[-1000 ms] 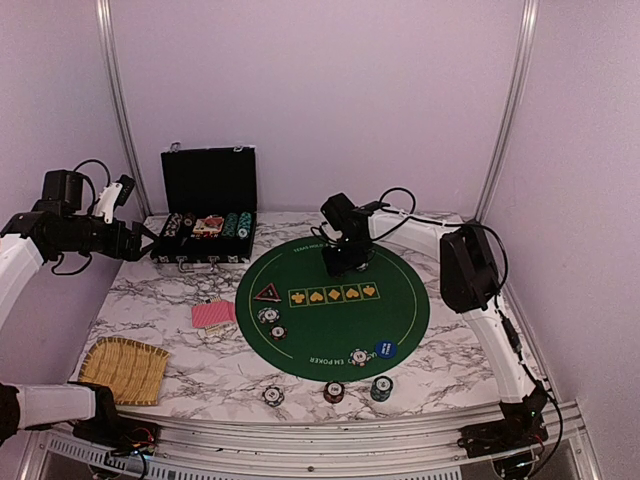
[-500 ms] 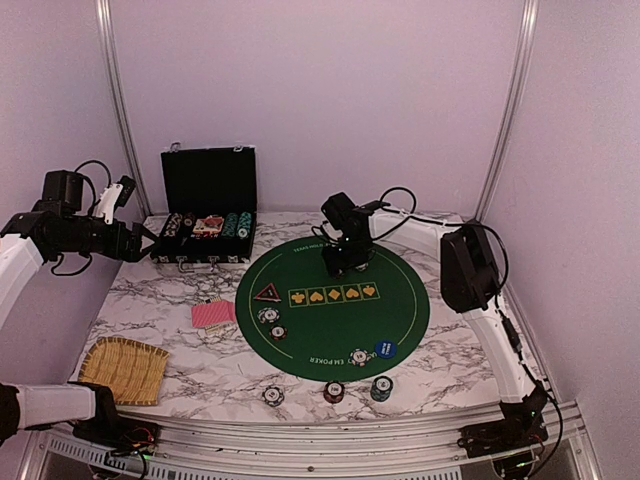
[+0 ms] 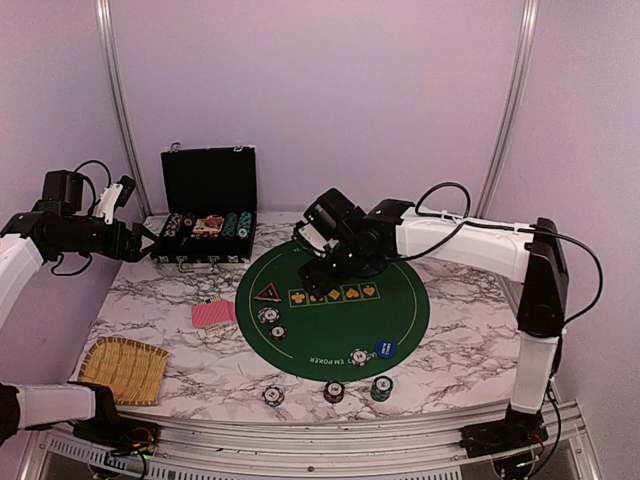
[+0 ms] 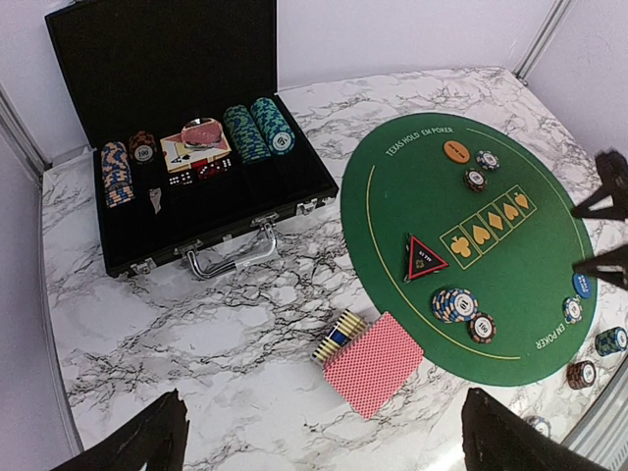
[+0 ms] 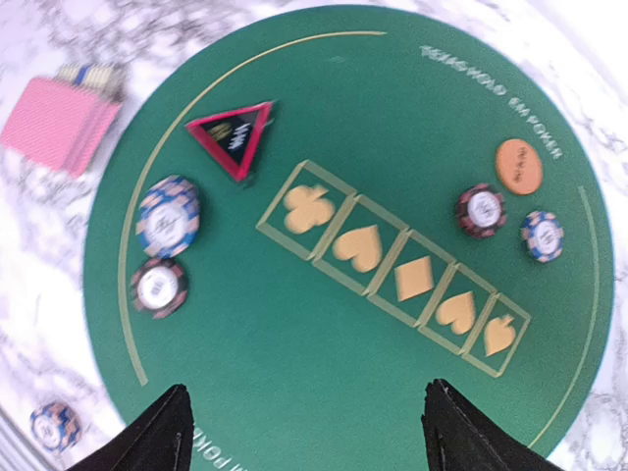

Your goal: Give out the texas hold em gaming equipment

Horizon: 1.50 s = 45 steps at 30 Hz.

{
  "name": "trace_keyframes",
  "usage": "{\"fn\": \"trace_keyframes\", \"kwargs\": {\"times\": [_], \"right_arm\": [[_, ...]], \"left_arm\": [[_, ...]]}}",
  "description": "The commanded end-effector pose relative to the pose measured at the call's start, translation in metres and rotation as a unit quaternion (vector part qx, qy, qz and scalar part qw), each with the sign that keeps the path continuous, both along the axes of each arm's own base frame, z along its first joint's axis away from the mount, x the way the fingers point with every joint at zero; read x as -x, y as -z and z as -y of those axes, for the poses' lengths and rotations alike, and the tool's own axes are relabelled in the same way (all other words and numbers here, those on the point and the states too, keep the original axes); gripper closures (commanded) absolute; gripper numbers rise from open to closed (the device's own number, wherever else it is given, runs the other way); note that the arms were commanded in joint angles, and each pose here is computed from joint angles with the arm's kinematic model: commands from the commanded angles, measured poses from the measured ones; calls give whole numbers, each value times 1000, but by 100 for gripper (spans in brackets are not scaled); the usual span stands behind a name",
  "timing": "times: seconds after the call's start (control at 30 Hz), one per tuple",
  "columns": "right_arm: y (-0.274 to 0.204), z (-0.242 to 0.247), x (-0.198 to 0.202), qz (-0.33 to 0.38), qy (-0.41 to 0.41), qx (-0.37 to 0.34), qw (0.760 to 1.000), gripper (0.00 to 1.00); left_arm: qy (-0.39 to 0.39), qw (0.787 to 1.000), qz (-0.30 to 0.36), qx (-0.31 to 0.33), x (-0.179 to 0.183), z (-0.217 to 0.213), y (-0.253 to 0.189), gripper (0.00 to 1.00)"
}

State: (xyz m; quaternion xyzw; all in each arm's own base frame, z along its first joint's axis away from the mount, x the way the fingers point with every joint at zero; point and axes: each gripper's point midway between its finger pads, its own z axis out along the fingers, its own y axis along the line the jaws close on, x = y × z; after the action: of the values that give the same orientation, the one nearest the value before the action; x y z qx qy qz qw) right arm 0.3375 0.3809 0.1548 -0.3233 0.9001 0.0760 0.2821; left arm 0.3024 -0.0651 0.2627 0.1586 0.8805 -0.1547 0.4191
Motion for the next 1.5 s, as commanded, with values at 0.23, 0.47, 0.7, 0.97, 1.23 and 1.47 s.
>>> {"fn": "trace_keyframes", "kwargs": {"times": [0.23, 0.47, 0.7, 0.97, 1.23, 1.47], "right_arm": [[64, -8, 185, -134, -89, 29, 987, 11], [84, -1, 211, -146, -89, 57, 984, 9], [94, 6, 210, -146, -83, 75, 983, 14], [99, 9, 208, -143, -80, 84, 983, 19], [109, 17, 206, -146, -73, 95, 982, 23], [110, 17, 205, -152, -75, 87, 982, 29]], "left_arm": [[3, 1000, 12, 0, 4, 0, -12, 1], [3, 1000, 14, -2, 5, 0, -13, 1], [3, 1000, 15, -1, 7, 0, -13, 1], [3, 1000, 16, 0, 7, 0, -13, 1], [4, 1000, 16, 1, 7, 1, -13, 1], [4, 1000, 17, 2, 7, 1, -15, 1]]}}
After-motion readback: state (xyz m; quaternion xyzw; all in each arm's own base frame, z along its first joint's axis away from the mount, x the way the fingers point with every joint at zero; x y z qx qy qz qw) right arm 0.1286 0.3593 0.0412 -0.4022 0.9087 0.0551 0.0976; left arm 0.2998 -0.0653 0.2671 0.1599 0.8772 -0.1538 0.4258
